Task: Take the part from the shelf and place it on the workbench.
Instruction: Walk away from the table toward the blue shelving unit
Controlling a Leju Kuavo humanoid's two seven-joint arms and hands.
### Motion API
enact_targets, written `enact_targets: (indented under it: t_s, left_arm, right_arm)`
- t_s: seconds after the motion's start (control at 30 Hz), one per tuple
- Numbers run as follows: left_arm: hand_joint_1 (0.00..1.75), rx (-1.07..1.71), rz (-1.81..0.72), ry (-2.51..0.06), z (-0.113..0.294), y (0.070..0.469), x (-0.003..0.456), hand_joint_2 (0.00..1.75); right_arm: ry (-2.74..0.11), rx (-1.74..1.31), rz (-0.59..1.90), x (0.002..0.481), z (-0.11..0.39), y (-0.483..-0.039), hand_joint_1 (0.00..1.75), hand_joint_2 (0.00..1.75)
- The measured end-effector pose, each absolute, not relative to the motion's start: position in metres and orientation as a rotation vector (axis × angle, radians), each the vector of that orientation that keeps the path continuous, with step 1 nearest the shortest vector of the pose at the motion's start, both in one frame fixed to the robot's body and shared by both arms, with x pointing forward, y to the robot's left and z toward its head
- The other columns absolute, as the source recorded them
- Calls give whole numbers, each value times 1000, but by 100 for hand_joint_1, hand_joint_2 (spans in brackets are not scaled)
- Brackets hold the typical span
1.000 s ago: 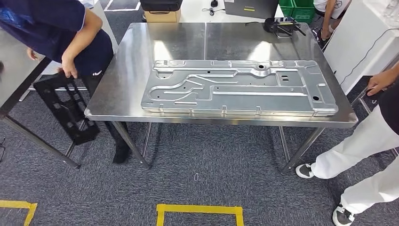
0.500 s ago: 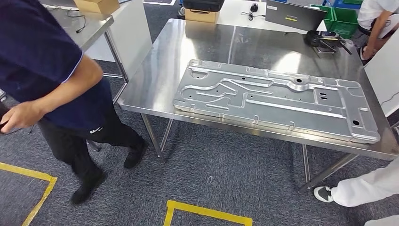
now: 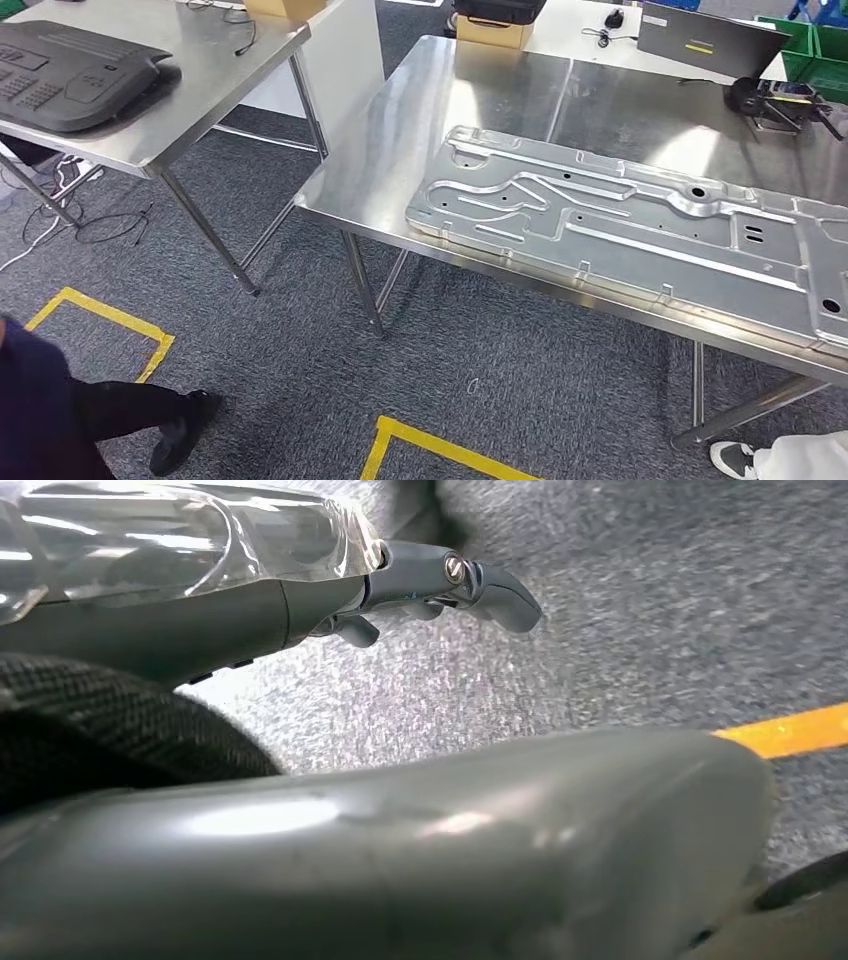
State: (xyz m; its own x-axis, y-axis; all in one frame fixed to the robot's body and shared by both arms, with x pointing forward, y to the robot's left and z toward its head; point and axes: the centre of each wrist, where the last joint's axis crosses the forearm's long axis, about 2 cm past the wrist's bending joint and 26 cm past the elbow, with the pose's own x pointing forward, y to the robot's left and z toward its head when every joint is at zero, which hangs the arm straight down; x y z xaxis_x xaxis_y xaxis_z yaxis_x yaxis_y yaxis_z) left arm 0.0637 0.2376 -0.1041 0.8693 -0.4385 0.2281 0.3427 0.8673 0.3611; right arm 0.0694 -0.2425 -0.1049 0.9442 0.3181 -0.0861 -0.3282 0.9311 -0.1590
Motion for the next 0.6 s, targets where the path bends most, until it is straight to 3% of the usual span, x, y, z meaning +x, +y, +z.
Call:
enact_targets:
  t_s: [0.6]
  left_arm:
    - [0,329,-396,-314,-104,235,63,0]
  right_arm:
    - [59,-172,335,69,-105,-243,0,0]
